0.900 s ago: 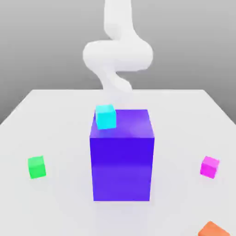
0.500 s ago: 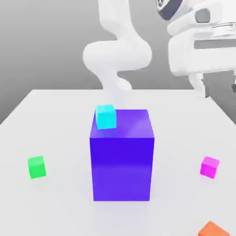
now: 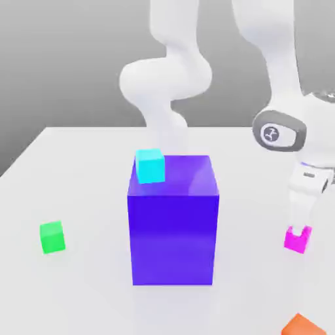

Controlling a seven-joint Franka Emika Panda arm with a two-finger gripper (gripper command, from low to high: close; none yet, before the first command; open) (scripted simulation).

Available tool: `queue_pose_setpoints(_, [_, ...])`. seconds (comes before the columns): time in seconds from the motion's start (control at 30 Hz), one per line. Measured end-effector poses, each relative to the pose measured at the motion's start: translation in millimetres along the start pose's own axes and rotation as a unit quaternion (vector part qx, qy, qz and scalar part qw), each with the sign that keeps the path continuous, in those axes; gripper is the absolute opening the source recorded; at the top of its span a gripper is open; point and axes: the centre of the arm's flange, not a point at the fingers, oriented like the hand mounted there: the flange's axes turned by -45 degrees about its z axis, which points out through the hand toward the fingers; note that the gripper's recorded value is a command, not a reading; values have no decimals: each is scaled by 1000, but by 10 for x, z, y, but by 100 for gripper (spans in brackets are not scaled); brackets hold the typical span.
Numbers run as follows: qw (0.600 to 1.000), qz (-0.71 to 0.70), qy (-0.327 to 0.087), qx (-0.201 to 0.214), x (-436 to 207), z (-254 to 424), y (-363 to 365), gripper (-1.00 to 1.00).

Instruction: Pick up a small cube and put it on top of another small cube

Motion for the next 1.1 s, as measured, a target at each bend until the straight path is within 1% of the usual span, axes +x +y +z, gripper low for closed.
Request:
queue_pose_setpoints(0.03, [1000,0,0,0,-8,106,-1,0])
queue_pose_setpoints(0.07, [1000,0,0,0,-14,160,-1,-100])
queue_pose_setpoints(0.3, [1000,-1,0,-1,-13,149,-3,-100])
queue_pose_setpoints(0.5, [1000,-1,0,-1,-5,-402,-3,-100])
queue_pose_setpoints(0.53, [1000,-1,11,-2,75,-506,22,-100])
queue_pose_setpoints(0.6, [998,56,22,-7,97,-649,426,-100])
queue_pose_setpoints(0.7, [981,190,35,-19,-107,-829,1348,-100])
queue_pose_setpoints(0.8, [948,313,47,-29,-476,-1002,2128,-100])
queue_pose_setpoints(0.9, [898,435,46,-35,-1062,-1095,2760,-100])
queue_pose_setpoints(1.0, [831,553,42,-37,-1791,-1150,3242,-100])
queue_pose_setpoints(1.1, [754,655,37,-36,-2532,-1188,3530,-100])
